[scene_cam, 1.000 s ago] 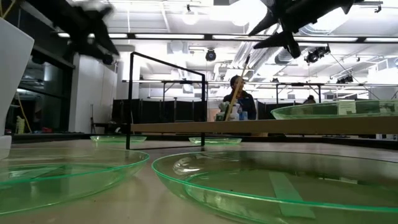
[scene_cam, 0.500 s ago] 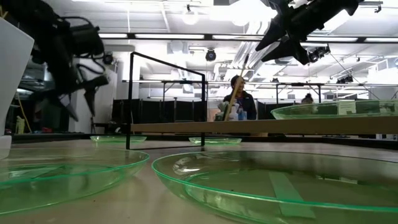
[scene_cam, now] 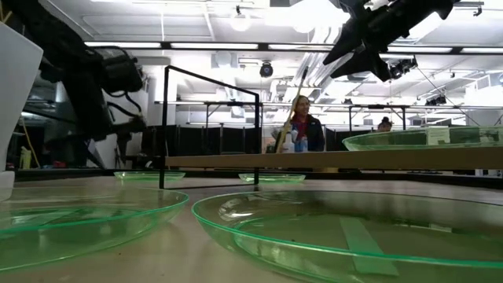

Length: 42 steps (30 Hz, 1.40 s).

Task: Place and stack plates onto a shelf
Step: Put the top left transparent green plate on the shelf

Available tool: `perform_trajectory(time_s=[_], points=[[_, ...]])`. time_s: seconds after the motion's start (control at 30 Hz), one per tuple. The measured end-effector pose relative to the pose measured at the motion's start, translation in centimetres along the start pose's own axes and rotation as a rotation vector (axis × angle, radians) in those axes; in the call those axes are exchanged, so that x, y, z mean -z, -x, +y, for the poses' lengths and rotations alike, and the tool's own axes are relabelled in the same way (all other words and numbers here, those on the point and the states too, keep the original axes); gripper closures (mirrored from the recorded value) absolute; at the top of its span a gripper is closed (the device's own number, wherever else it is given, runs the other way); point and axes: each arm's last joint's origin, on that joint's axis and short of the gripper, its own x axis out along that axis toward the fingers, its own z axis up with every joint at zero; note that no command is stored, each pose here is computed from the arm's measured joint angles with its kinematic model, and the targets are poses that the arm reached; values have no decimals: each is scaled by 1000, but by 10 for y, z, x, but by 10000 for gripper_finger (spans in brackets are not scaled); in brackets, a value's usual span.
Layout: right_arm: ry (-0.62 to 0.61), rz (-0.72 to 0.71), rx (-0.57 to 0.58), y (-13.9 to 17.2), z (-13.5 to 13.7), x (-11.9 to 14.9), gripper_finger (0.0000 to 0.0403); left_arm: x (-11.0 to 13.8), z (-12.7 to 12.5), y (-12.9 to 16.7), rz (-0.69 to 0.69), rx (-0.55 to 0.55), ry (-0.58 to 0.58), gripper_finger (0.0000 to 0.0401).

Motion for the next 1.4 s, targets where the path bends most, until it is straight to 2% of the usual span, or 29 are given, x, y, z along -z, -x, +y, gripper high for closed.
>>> perform_trajectory(time_s=[0.23,0.5,0.63,0.83,1.03,1.2,1.4], points=[[15,-8,11,0,0,0,252,6,-1,-20,-26,-76,68,206],[15,-9,11,0,0,0,252,7,-8,-35,-110,-63,90,218],[14,-10,12,0,0,0,252,8,-8,-38,-118,-84,84,266],[12,-28,38,0,-1,-1,252,9,-6,-39,-114,-93,65,382],[-9,-27,36,0,-1,-1,252,2,-10,-25,-107,-8,9,397],[-21,-27,35,0,-1,-1,252,-17,-16,1,-205,102,-21,400],[-39,-43,23,0,1,-2,252,-43,-35,41,-335,258,-47,400]])
